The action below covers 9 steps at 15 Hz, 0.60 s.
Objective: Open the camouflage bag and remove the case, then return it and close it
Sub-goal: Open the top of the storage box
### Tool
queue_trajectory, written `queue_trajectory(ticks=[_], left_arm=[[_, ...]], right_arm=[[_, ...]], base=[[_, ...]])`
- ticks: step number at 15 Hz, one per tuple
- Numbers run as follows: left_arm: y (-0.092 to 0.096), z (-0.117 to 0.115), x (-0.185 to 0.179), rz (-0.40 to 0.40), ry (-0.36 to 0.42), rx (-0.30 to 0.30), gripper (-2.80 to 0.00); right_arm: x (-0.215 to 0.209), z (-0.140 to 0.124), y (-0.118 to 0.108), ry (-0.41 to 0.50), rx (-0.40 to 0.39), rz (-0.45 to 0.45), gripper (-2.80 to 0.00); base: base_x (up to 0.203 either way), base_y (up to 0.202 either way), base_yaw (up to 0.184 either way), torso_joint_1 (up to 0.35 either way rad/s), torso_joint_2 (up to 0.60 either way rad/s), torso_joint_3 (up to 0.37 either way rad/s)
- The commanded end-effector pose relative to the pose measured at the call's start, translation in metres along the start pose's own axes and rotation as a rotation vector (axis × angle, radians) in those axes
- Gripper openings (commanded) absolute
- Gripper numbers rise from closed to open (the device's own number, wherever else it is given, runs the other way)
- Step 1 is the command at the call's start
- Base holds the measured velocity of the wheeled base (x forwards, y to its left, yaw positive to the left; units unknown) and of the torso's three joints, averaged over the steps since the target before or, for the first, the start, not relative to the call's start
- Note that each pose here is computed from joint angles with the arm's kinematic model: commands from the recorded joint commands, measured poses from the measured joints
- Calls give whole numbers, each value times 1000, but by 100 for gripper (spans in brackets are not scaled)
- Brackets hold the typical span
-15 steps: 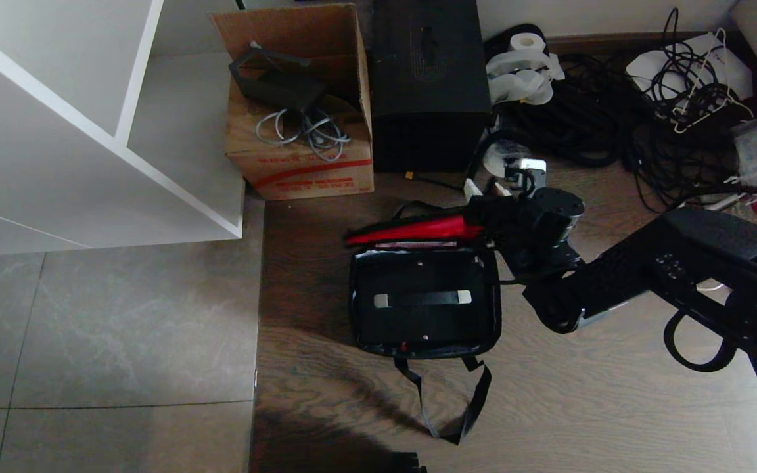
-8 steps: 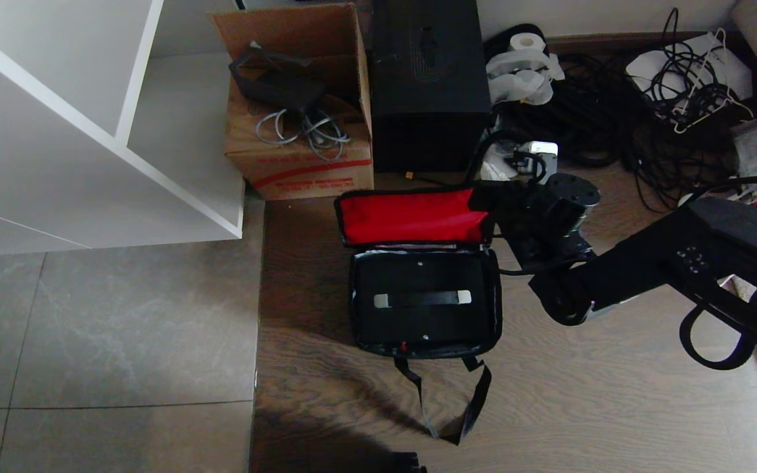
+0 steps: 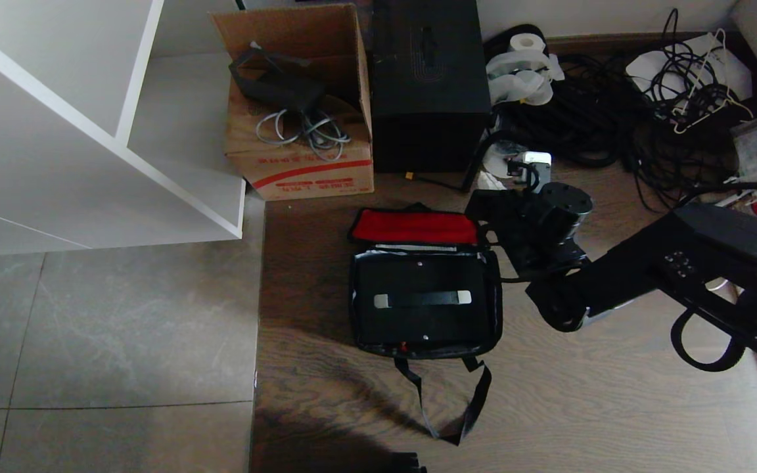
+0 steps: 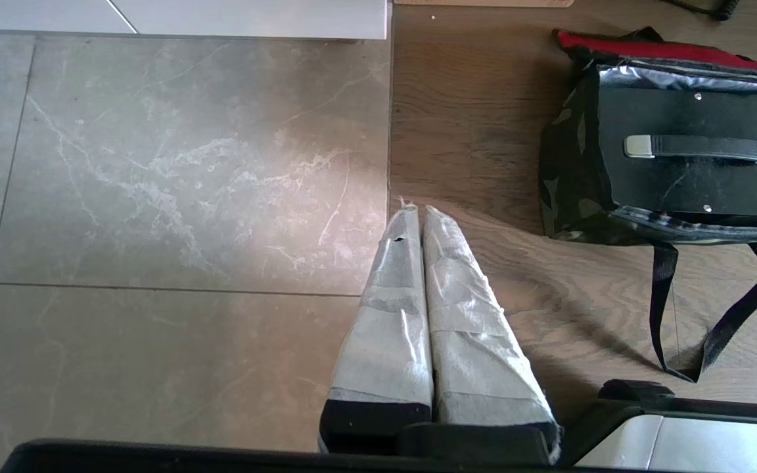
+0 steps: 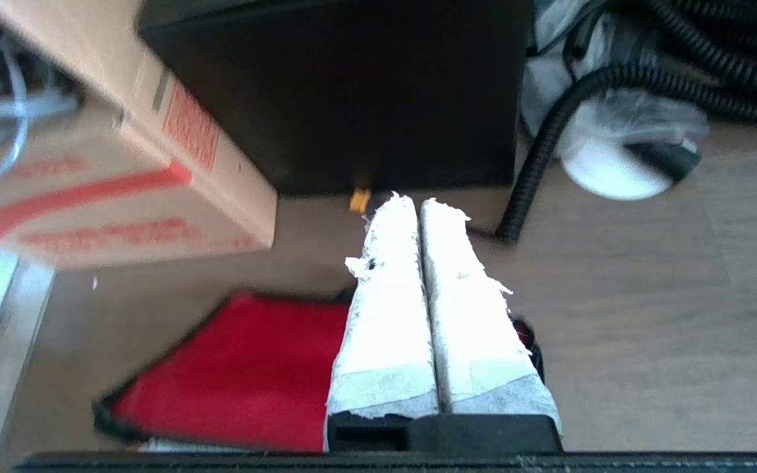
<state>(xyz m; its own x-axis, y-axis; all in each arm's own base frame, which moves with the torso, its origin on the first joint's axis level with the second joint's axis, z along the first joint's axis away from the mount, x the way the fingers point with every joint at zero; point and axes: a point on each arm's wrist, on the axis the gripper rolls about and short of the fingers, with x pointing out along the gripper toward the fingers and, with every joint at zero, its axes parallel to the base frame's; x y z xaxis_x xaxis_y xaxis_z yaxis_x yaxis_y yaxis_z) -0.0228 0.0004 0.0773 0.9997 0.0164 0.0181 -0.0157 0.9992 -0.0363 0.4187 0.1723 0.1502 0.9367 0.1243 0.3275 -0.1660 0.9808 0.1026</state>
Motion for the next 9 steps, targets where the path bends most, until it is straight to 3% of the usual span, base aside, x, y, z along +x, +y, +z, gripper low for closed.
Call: queue_trajectory(ticks=[1,4,9], left_arm=[[0,-3,1,1,9,-1,-280],[0,-3,1,1,9,-1,-280],[0,-3,1,1,9,-1,-280]], right_arm=[[-15,21,-4,7,-2,1,-280],[-58,19,-21,156,-39,-2,-280],[-135,9,-39,399,-49,121,-280]], base=[[0,0,0,0,0,0],[0,0,0,0,0,0],[0,0,0,0,0,0]])
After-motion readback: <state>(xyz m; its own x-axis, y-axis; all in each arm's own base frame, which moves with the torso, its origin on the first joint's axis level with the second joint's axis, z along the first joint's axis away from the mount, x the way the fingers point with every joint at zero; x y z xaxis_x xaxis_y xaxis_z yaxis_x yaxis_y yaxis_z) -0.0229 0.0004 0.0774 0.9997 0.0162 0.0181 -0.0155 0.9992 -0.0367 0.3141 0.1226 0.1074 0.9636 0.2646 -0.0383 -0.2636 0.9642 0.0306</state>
